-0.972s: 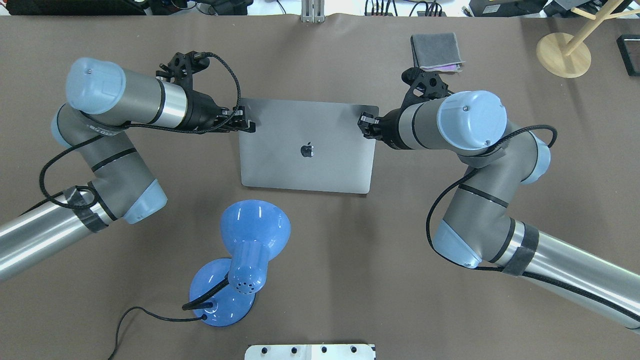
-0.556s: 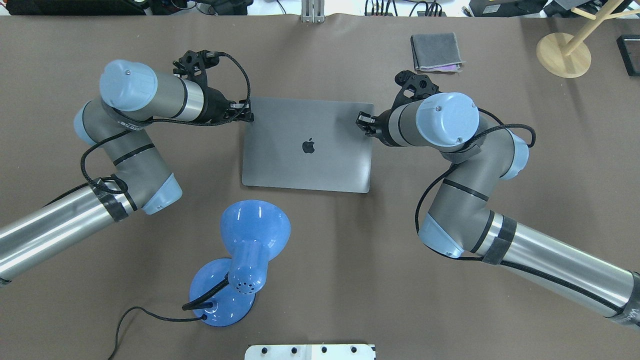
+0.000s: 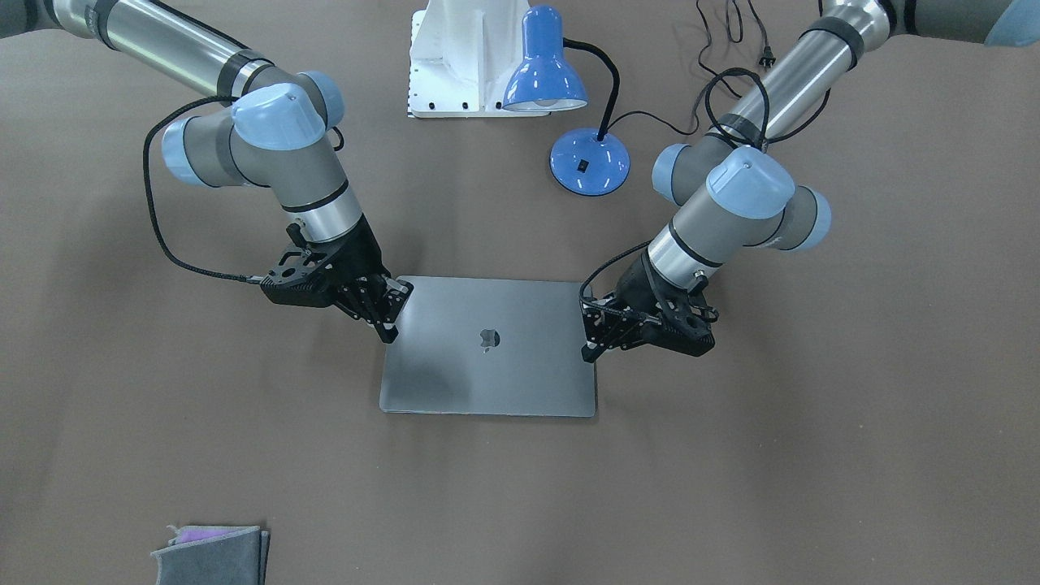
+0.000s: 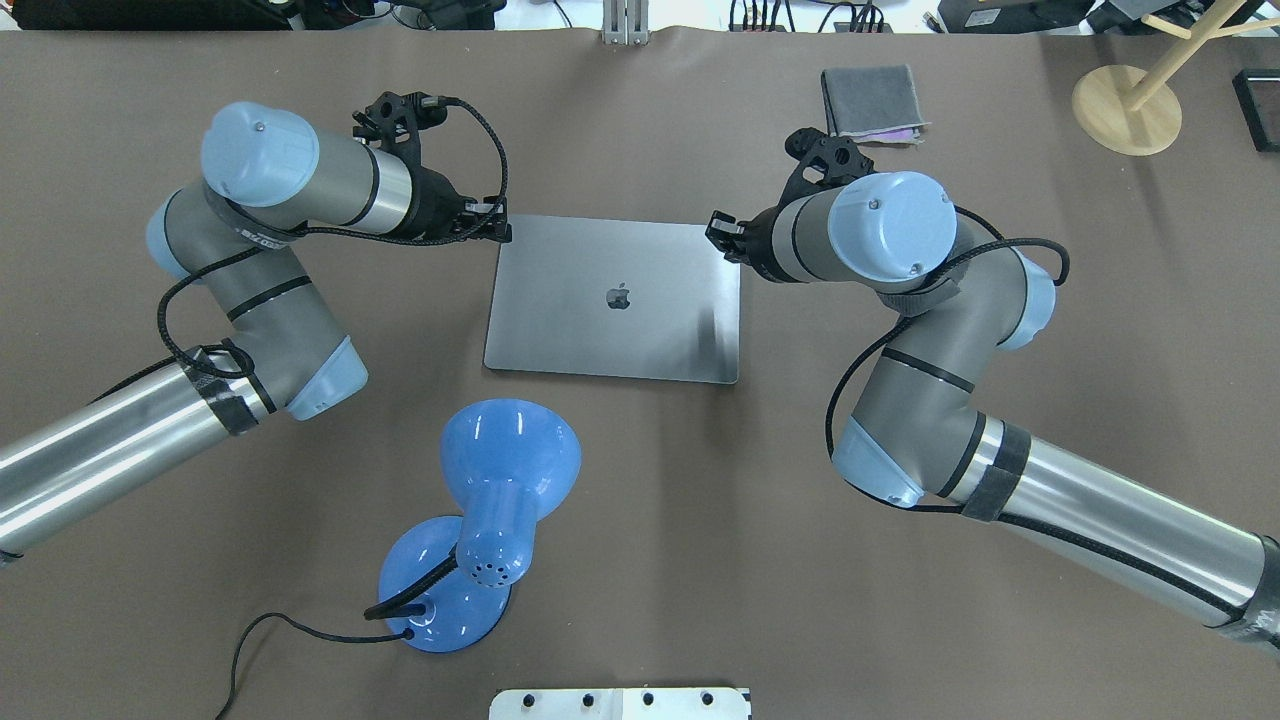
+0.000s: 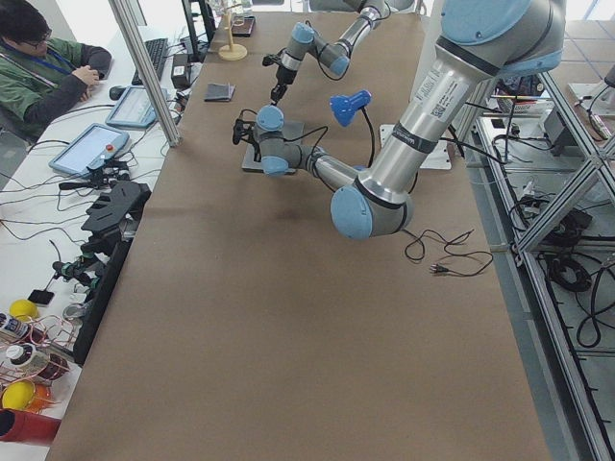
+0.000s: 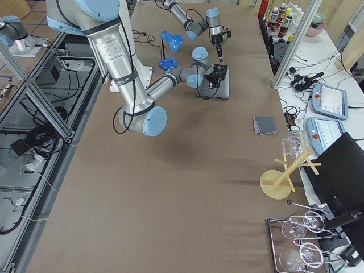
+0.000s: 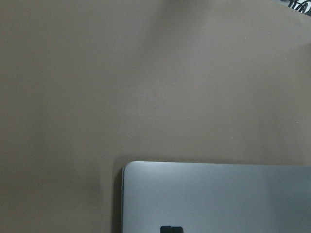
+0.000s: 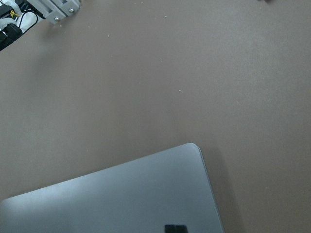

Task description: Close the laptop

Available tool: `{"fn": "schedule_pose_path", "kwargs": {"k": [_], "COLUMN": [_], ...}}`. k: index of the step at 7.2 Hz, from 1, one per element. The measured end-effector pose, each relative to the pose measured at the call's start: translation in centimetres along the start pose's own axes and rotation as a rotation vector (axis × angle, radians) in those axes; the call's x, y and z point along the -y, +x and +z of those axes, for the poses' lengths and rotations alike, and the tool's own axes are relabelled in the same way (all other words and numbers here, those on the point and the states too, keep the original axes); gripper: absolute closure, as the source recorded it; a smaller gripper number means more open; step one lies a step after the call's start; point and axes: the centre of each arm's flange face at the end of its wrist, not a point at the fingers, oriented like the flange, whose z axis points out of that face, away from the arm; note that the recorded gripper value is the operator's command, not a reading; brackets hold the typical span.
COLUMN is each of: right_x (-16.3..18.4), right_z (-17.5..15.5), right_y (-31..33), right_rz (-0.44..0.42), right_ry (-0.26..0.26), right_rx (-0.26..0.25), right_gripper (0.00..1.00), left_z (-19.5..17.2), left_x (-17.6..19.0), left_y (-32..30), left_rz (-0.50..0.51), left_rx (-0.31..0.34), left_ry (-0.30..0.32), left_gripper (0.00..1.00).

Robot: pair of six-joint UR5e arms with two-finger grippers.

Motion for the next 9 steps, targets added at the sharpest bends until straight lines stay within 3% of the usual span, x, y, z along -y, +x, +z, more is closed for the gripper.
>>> {"fn": "schedule_pose_path", "kwargs": {"k": [1, 2, 3, 6, 9], "right_x": [1.7, 3.9, 6.0, 10.4, 13.7], "right_z": [-1.6, -3.6, -5.5, -9.8, -17.4], "right_y": [0.8, 2.9, 5.9, 17.2, 30.9], "right_rz": [0.012, 0.009, -0.014, -0.153, -0.292], "right_ry": [-0.027, -0.057, -0.068, -0.047, -0.093], "right_rx": [0.008, 0.01, -0.001, -0.103, -0.2], "right_gripper": [0.86, 0.02, 0.0, 0.0, 0.0], "left_z": [-2.9, -7.0, -11.3, -21.3, -27.7], "left_x": [0.5, 1.4, 2.9, 4.4, 3.3], "left_y": [0.3, -0.4, -2.0, -11.2, -24.4], "left_rz": [-0.016, -0.045, -0.051, 0.08, 0.228], "left_rx": [-0.004, -0.001, -0.002, 0.022, 0.152], "left_ry": [-0.049, -0.095, -0.13, -0.117, -0.14], "left_gripper": [1.0, 0.32, 0.02, 0.01, 0.01]}}
